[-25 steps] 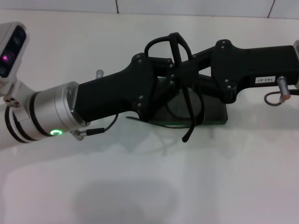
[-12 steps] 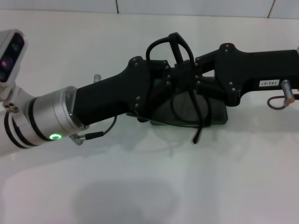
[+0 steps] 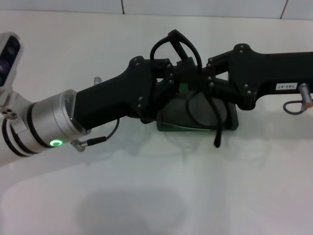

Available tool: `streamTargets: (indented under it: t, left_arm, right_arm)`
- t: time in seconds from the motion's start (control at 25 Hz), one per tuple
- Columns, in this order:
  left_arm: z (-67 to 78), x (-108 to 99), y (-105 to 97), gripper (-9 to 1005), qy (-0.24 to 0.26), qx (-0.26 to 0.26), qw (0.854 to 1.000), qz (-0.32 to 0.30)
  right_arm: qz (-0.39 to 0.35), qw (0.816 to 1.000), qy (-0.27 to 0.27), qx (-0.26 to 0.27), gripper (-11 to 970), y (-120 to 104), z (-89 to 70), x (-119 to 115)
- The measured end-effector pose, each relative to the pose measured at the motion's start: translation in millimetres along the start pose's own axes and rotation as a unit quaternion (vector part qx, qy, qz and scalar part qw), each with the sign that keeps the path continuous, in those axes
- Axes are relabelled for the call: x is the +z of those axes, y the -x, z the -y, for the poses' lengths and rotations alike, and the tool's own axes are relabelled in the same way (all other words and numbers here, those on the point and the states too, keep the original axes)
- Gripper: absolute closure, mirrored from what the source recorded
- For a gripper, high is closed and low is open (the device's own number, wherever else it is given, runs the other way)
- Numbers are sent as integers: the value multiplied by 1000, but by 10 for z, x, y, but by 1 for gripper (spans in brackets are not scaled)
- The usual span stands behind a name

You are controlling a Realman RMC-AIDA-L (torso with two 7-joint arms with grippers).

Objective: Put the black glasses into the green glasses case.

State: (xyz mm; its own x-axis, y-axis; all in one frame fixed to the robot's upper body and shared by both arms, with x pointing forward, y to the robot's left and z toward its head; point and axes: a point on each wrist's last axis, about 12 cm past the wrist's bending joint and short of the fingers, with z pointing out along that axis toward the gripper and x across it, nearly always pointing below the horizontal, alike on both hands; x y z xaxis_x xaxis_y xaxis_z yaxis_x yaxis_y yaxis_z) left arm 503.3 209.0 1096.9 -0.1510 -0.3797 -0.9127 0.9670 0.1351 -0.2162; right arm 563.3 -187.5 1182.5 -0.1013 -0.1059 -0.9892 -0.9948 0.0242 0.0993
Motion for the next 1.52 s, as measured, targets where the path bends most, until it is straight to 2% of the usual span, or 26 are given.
streamTargets:
  t: [0.16, 0.44, 0.68, 1.0, 1.28, 1.52]
  left_arm:
    - [3, -10, -4, 962, 1, -1, 1000, -1]
    - [48, -69, 36, 961, -3, 4, 1000, 18]
    - [56, -94, 41, 961, -1, 5, 1000, 21]
    - [60, -116, 67, 961, 6, 9, 999, 36]
    - [75, 48, 55, 960, -51, -3, 999, 10]
    - [62, 113, 51, 960, -60, -5, 998, 8]
  right_arm:
    - [11, 1000, -19, -1, 867, -1, 23, -72]
    - [54, 996, -77, 3, 867, -36, 97, -355]
    - [75, 993, -85, 10, 867, -72, 85, -468]
    - [75, 994, -82, 11, 867, -81, 78, -454]
    - [73, 995, -61, 17, 867, -66, 119, -326]
    - [60, 998, -27, 21, 867, -58, 135, -134]
